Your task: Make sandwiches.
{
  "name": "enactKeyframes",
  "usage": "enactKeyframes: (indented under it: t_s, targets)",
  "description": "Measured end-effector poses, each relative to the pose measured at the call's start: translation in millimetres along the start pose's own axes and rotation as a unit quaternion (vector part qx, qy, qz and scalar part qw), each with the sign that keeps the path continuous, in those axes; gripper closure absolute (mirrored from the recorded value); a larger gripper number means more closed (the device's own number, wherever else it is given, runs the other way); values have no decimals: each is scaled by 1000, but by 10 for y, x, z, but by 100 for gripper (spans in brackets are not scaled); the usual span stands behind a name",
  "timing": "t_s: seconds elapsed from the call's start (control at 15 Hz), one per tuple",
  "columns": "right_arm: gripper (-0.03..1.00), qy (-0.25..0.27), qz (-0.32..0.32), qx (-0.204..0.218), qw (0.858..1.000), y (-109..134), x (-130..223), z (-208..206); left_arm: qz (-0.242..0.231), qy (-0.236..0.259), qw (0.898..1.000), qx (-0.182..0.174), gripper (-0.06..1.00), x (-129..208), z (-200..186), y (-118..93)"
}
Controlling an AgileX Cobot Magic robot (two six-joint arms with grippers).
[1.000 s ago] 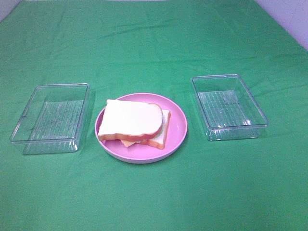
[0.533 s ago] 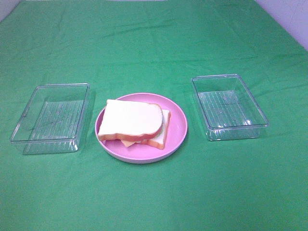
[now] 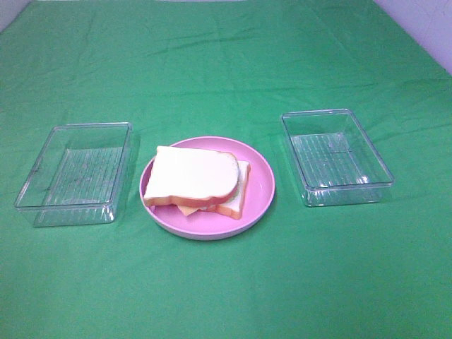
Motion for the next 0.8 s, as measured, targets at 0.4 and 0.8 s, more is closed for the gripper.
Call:
enactKeyframes:
  t_s: [0.4,0.8]
  targets:
    - [21,0,0,0,1000,0,1,0,0,0,1000,0,-2,0,0,0]
    - [21,0,0,0,1000,0,1,0,-4,-1,1000,8,-2,-2,0,-19]
Point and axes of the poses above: a point on each arm's last joint axis where the gripper is mounted, z pointing out along that axis toward the gripper, y along the wrist's bending axis when the last joint is at zero, x = y × z, the point moved 3 cm from there along z, pointing out along that axis toward the gripper, and after that the axes turned 11 degrees about z, right-handed, at the moved point
